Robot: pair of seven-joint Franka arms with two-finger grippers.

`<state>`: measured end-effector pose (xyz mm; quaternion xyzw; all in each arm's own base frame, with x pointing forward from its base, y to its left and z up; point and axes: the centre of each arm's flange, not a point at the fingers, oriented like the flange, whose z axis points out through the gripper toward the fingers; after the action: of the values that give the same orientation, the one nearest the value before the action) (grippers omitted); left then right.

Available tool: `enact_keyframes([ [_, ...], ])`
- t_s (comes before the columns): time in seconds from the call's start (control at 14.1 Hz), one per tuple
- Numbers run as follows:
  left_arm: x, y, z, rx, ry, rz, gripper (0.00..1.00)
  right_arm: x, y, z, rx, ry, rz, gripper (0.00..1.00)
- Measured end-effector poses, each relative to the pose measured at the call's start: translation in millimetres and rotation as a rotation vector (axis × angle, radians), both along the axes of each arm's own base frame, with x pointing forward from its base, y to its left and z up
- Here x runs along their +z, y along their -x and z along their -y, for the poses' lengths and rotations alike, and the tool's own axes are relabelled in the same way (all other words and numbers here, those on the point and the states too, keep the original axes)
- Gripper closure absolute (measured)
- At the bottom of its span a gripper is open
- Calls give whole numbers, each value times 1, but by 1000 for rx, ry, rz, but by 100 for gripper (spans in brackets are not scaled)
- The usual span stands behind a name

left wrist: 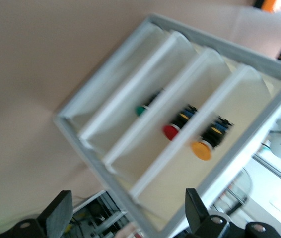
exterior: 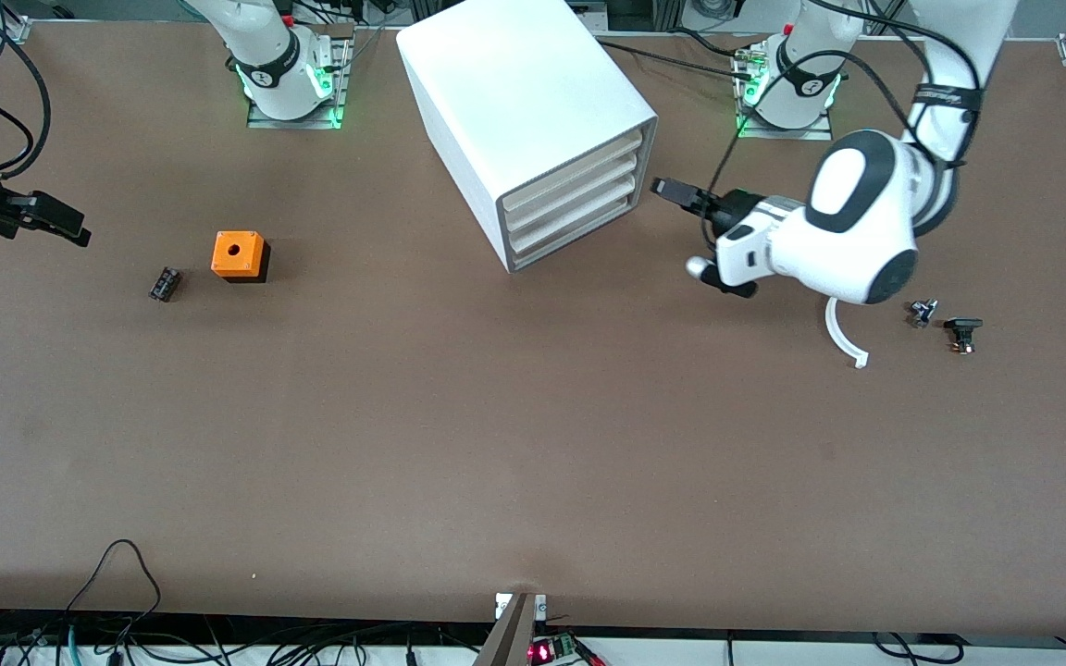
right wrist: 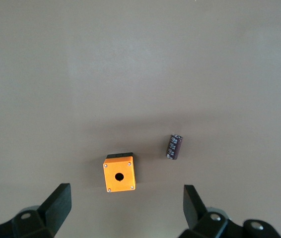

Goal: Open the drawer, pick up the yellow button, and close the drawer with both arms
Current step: 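Hook the left gripper on the lowest drawer front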

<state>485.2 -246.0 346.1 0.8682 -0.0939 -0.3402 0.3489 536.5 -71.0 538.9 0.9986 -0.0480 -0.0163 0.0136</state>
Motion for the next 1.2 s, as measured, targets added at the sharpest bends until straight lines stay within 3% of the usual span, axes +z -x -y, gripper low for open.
enact_keyframes([
  [0.35,-19,31,52,-15,25,4,0,-1,0,0,2,0,-3,0],
  [0.57,-29,33,51,0,12,9,3,-1,0,0,2,-1,-3,0],
  [0.85,-50,64,79,-12,-3,20,10,-1,0,-1,3,-1,-3,0],
  [1.2,-58,70,82,2,-9,28,17,-1,0,-2,4,-1,-3,0],
])
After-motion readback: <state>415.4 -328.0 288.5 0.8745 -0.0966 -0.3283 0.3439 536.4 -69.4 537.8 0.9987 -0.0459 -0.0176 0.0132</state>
